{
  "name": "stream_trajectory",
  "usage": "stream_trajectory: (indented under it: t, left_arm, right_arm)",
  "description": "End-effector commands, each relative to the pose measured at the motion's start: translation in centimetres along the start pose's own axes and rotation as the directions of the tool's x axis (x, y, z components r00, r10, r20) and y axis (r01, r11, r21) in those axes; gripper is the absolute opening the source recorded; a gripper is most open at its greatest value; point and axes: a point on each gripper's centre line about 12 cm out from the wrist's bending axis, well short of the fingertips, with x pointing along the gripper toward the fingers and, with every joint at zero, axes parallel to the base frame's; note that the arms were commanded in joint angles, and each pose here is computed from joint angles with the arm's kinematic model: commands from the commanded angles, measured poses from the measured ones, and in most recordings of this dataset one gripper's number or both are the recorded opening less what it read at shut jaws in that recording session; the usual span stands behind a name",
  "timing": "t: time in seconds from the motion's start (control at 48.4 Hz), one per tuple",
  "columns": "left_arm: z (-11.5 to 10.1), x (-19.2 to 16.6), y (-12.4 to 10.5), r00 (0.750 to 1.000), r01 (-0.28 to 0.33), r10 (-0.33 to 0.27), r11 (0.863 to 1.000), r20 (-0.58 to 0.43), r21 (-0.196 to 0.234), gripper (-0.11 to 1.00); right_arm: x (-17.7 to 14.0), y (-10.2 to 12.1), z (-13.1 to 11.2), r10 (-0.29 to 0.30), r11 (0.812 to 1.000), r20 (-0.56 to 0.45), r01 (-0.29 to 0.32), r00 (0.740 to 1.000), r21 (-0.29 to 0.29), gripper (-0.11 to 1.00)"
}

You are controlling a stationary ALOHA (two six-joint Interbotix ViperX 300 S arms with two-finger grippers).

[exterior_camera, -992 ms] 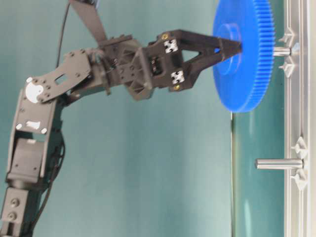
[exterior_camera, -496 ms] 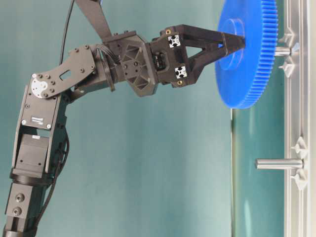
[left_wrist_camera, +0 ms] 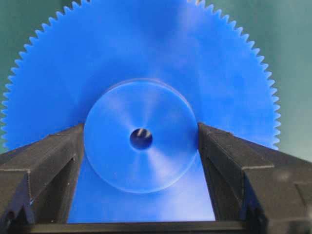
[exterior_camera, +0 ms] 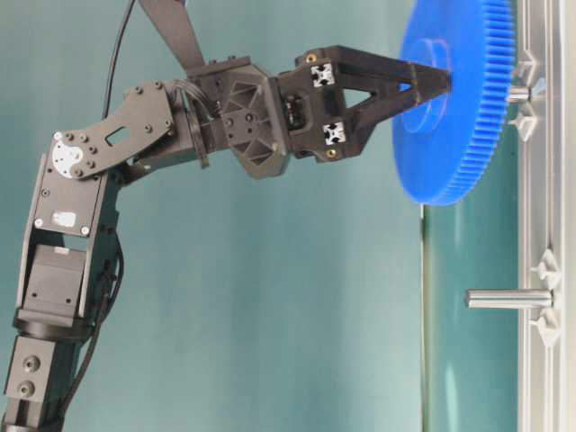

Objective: Insert the large gear onto the shaft.
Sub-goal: 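Align the gear's hole with the shaft and push it on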

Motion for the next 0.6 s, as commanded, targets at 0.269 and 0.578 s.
stream_trajectory:
  t: [0.269,0.578]
  left_arm:
    - [0.0,-1.1,-0.6,0.999,0.000,0.001,1.000,0.033,-0.020,0.76]
    - [-0.5,-1.7,2.1,0.999,-0.021,0.024,0.998,0.048,-0.062,0.76]
  right_arm:
    - [0.1,0.0,0.3,-0.002,1.000,0.007,0.002,1.000,0.011,0.05]
    - [0.0,0.0,0.3,-0.001,1.000,0.010,0.001,1.000,0.013,0.05]
